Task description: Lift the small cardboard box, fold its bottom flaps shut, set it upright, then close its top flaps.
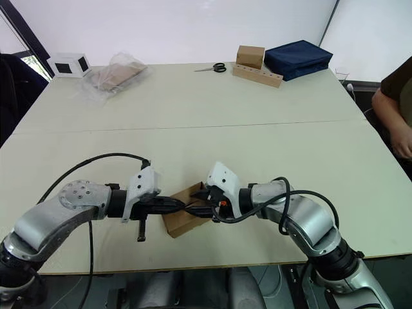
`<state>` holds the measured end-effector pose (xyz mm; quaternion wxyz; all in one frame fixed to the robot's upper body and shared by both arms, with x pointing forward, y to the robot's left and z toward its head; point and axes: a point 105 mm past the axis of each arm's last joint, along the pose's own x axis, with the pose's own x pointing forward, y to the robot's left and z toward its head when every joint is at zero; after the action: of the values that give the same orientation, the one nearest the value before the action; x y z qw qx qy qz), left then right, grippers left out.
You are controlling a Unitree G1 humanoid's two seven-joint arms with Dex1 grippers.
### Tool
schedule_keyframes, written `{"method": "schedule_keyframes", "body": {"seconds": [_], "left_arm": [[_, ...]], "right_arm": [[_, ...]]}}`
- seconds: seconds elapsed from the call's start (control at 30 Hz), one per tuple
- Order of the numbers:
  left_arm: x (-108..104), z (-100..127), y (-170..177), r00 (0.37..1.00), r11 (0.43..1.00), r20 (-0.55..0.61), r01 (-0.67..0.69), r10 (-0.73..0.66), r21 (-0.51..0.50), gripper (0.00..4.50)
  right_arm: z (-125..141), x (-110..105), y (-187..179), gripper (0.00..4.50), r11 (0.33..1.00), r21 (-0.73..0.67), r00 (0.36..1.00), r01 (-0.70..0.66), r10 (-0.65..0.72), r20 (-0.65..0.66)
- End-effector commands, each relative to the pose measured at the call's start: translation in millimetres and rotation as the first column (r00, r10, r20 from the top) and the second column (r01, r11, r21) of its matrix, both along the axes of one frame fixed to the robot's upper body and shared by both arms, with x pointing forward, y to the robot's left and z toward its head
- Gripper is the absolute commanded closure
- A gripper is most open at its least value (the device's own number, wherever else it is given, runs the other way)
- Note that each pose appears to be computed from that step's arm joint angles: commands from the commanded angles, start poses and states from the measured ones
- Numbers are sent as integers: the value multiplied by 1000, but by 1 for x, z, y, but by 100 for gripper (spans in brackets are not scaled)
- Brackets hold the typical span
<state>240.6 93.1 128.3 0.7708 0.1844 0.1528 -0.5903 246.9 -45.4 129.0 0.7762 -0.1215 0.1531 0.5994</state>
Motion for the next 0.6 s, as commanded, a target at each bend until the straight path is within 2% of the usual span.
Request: {"method": "schedule_keyframes", "body": {"seconds": [0.03, 0.33, 0.47, 0.6], "left_arm": [[-1, -16, 9, 998, 998, -49, -32, 34, 45, 450], [6, 7, 13, 996, 993, -53, -79, 75, -89, 450], [14, 29, 20, 993, 972, -22, -119, 118, -203, 450], [16, 44, 25, 990, 956, -19, -139, 138, -260, 450]], "right_arm": [[-10, 1, -4, 271, 999, -37, 999, 19, -20, -28], [10, 3, -4, 271, 999, 49, 1000, -3, 2, 21], [25, 5, -9, 271, 994, 107, 999, -16, 12, 42], [36, 7, -12, 271, 986, 165, 999, -10, 3, 43]]}}
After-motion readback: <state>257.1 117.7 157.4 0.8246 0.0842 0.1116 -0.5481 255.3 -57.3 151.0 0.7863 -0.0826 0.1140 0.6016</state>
